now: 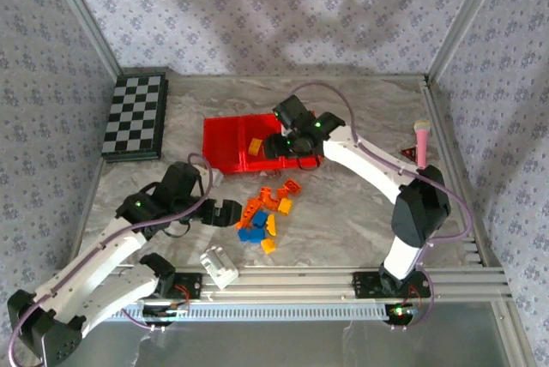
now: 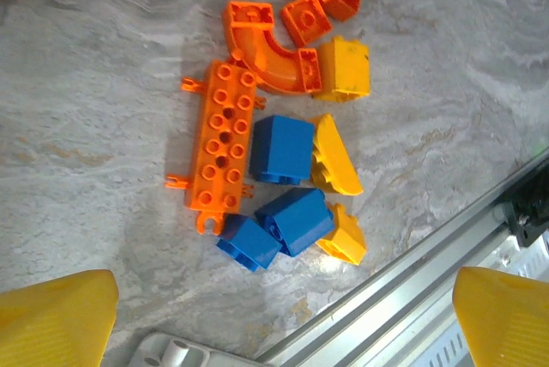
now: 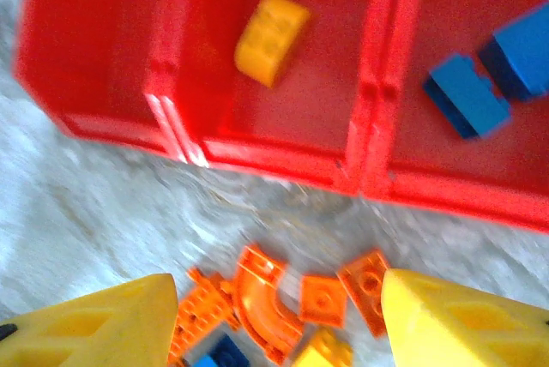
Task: Sort the legos into containers by color
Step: Pick up the lego from the center of the table.
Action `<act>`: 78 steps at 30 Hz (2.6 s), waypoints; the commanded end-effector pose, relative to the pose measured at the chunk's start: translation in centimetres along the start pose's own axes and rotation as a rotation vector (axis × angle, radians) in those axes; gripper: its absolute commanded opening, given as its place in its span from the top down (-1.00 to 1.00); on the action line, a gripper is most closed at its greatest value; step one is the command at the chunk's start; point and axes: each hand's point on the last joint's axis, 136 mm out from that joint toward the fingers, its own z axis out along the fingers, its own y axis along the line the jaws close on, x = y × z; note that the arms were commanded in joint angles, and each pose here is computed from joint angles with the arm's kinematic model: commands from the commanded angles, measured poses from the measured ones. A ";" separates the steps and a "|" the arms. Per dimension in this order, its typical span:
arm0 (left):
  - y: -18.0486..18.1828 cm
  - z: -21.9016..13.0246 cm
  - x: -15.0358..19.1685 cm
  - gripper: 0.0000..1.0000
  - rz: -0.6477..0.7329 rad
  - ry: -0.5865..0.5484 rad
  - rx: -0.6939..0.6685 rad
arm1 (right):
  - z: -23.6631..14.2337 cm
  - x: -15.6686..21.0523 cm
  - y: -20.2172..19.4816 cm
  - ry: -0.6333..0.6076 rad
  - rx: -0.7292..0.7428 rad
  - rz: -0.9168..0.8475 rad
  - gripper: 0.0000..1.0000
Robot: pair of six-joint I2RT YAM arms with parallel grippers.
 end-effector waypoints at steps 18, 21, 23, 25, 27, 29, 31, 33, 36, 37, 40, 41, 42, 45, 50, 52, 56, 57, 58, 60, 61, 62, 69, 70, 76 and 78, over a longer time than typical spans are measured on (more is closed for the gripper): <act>-2.3 0.5 1.2 -0.99 0.102 0.056 0.037 | 6.2 7.2 -4.4 0.241 0.105 -0.330 -0.35; -2.4 0.2 1.1 -1.00 0.106 0.034 0.041 | 6.9 7.7 -4.8 0.269 0.126 -0.342 -0.35; -2.4 0.1 1.0 -0.99 0.108 0.023 0.038 | 7.2 7.9 -5.0 0.282 0.134 -0.346 -0.35; -2.3 0.1 1.0 -0.99 0.110 0.019 0.036 | 7.4 8.2 -5.3 0.297 0.142 -0.351 -0.35; -2.2 0.1 1.0 -0.99 0.108 0.020 0.031 | 7.6 8.4 -5.5 0.306 0.156 -0.357 -0.36; -2.0 0.1 0.8 -0.99 0.106 0.013 0.015 | 7.9 8.7 -5.8 0.316 0.166 -0.360 -0.35; -1.7 0.0 0.7 -0.99 0.103 0.002 0.000 | 8.2 8.9 -5.9 0.324 0.170 -0.359 -0.34; -1.7 -0.1 0.6 -1.00 0.103 -0.006 -0.002 | 8.3 9.2 -5.9 0.332 0.174 -0.364 -0.33; -1.7 -0.3 0.5 -0.99 0.105 -0.015 0.003 | 8.5 9.5 -6.1 0.338 0.181 -0.363 -0.31; -1.8 -0.3 0.5 -0.99 0.106 -0.020 0.004 | 8.5 9.7 -6.2 0.345 0.182 -0.362 -0.30; -1.9 -0.4 0.4 -0.99 0.108 -0.026 0.009 | 8.7 10.3 -6.3 0.366 0.177 -0.360 -0.27; -1.8 -0.4 0.4 -1.00 0.108 -0.027 0.008 | 8.7 10.4 -6.3 0.372 0.175 -0.359 -0.25; -1.8 -0.4 0.4 -0.99 0.108 -0.027 0.008 | 8.8 10.6 -6.4 0.377 0.176 -0.357 -0.25; -1.8 -0.5 0.4 -0.99 0.107 -0.027 0.007 | 9.0 10.8 -6.4 0.390 0.175 -0.352 -0.23; -1.9 -0.6 0.4 -1.00 0.109 -0.035 0.010 | 9.2 11.0 -6.4 0.401 0.179 -0.350 -0.19; -1.9 -0.6 0.3 -1.00 0.110 -0.038 0.011 | 9.2 11.1 -6.5 0.404 0.183 -0.348 -0.17; -1.9 -0.7 0.3 -0.99 0.109 -0.044 0.011 | 9.2 11.1 -6.6 0.401 0.188 -0.343 -0.09; -2.0 -0.8 0.3 -0.99 0.110 -0.046 0.014 | 9.1 11.1 -6.6 0.402 0.189 -0.340 -0.07; -2.0 -0.9 0.2 -0.99 0.111 -0.049 0.014 | 9.1 11.1 -6.6 0.403 0.188 -0.340 -0.05; -2.0 -1.0 0.2 -0.99 0.112 -0.056 0.018 | 9.1 11.1 -6.6 0.404 0.190 -0.340 -0.02; -2.1 -1.1 0.1 -0.99 0.115 -0.063 0.022 | 9.1 11.2 -6.6 0.407 0.191 -0.341 0.01; -2.1 -1.2 0.1 -1.00 0.114 -0.069 0.023 | 9.1 11.2 -6.7 0.409 0.194 -0.341 0.03; -1.0 -1.7 -0.4 -1.00 0.105 -0.106 -0.038 | 8.9 11.0 -6.8 0.398 0.213 -0.343 0.28; -0.9 -1.9 -0.5 -0.99 0.105 -0.115 -0.046 | 8.7 10.7 -6.7 0.390 0.215 -0.342 0.30; -0.3 -3.6 -1.2 -0.99 0.105 -0.194 -0.085 | 6.3 9.3 -5.6 0.341 0.218 -0.337 0.42; 0.7 -4.6 -1.5 -1.00 0.087 -0.241 -0.136 | 5.0 8.4 -4.6 0.304 0.205 -0.338 0.43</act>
